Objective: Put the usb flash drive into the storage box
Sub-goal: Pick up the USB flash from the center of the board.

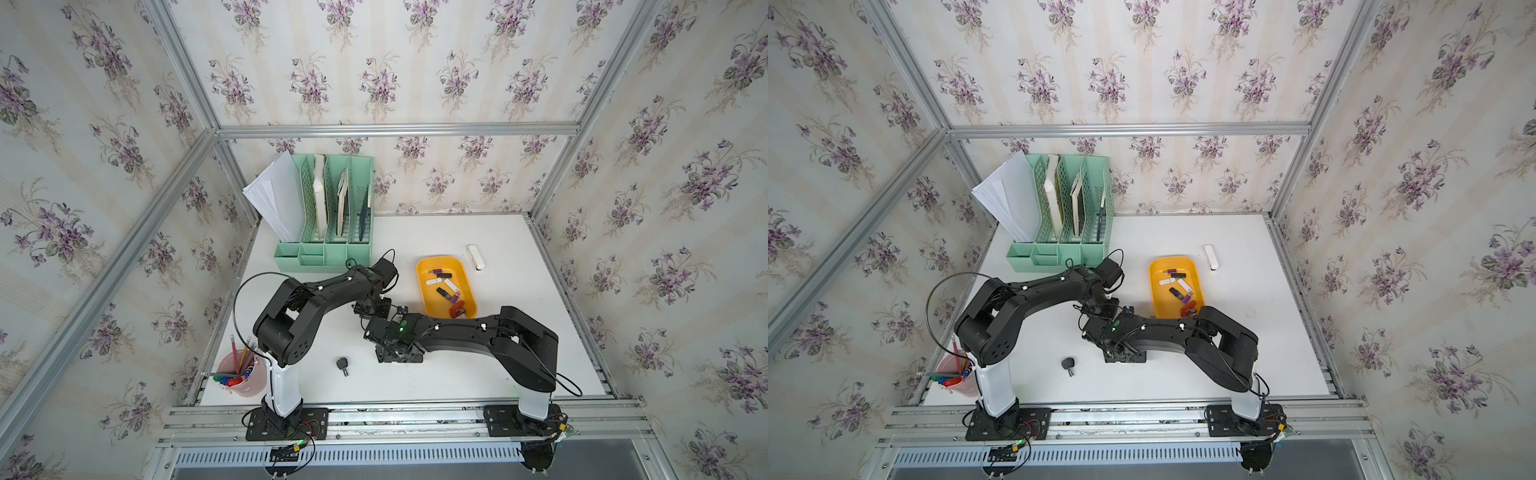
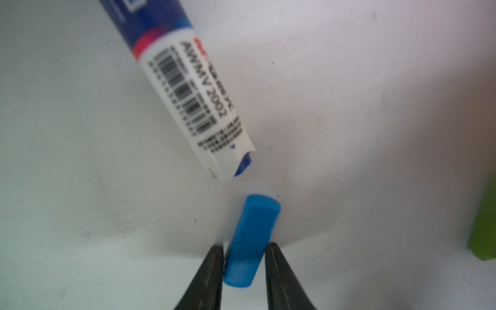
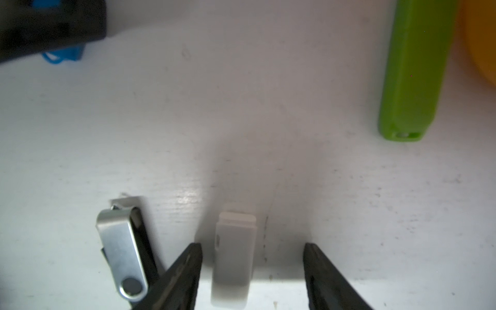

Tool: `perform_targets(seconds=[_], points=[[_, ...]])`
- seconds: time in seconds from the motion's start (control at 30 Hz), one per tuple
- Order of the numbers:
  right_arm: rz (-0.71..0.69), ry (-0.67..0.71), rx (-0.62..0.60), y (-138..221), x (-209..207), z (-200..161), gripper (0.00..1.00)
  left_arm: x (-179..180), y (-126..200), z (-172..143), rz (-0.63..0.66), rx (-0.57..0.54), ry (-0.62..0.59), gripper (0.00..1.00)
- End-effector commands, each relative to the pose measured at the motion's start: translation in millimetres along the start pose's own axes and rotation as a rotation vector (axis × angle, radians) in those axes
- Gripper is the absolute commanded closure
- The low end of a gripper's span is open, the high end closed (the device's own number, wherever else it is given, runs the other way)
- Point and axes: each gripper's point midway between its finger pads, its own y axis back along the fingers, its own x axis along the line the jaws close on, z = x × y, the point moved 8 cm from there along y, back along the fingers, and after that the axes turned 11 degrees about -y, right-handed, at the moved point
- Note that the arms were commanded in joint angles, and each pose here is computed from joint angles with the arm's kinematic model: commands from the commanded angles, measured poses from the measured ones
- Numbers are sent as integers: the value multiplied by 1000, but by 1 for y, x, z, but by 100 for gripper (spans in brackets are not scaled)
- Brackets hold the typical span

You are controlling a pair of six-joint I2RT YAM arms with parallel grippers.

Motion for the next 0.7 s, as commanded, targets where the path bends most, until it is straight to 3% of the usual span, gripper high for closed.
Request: perform_targets(seconds=[0.0,0.23,0.5,0.67], points=[[-24,16,-2,2,-7,-1,36,14,-20,-37,89,211,2,67],[-7,33,25,1,-7,-6,43,14,-21,-37,89,216,0,67],[19,50,61,-1,-4,-10,69,14,-21,-37,87,220,1,68],[23,56,84,-2,-4,-12,75,14,-22,-38,88,224,1,68]])
